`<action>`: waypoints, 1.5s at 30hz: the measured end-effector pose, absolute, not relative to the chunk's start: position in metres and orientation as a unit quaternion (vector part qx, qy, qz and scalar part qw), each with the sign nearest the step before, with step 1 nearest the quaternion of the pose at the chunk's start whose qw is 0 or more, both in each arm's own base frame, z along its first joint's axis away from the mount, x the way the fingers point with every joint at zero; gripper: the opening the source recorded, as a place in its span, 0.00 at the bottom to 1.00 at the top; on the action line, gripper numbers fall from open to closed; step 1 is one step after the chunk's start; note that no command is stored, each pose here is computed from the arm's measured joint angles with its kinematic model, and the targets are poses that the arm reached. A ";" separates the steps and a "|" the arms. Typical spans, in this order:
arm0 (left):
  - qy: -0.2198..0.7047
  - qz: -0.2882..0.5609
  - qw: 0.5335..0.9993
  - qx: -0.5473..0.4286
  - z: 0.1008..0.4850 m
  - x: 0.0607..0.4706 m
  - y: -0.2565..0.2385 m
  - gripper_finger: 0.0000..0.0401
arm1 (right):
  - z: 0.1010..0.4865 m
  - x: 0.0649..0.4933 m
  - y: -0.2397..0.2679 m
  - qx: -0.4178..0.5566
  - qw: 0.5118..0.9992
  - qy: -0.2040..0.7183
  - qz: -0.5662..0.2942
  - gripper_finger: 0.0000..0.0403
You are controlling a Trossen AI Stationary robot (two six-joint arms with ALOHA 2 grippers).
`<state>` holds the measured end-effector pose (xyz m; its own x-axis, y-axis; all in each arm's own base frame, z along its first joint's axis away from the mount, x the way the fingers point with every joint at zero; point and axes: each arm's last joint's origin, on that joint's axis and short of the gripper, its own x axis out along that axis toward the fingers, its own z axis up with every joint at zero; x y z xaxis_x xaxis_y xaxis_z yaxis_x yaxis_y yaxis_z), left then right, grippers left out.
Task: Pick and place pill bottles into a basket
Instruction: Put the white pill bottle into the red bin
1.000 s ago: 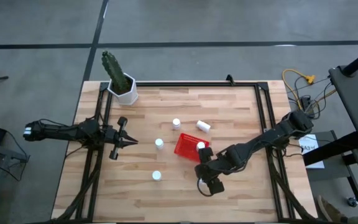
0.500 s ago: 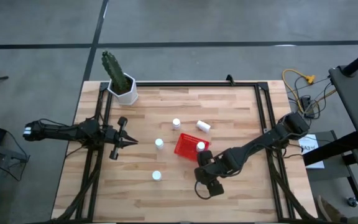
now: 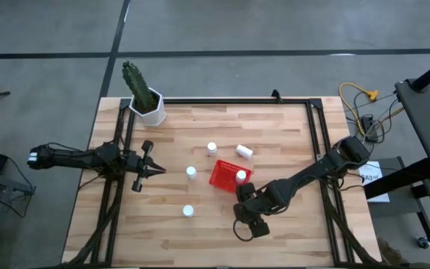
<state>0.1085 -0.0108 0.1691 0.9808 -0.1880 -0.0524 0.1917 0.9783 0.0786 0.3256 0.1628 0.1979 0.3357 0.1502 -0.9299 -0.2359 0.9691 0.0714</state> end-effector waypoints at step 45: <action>0.025 -0.095 0.994 0.042 0.169 0.109 -0.011 0.03 | 0.194 0.336 0.166 -0.038 0.821 0.556 0.120 0.36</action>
<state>0.1089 -0.0108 0.1686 0.9805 -0.1876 -0.0577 0.1918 0.9783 0.0780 0.3359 0.1664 0.1939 0.3524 0.1550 -0.9229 -0.2404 0.9681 0.0708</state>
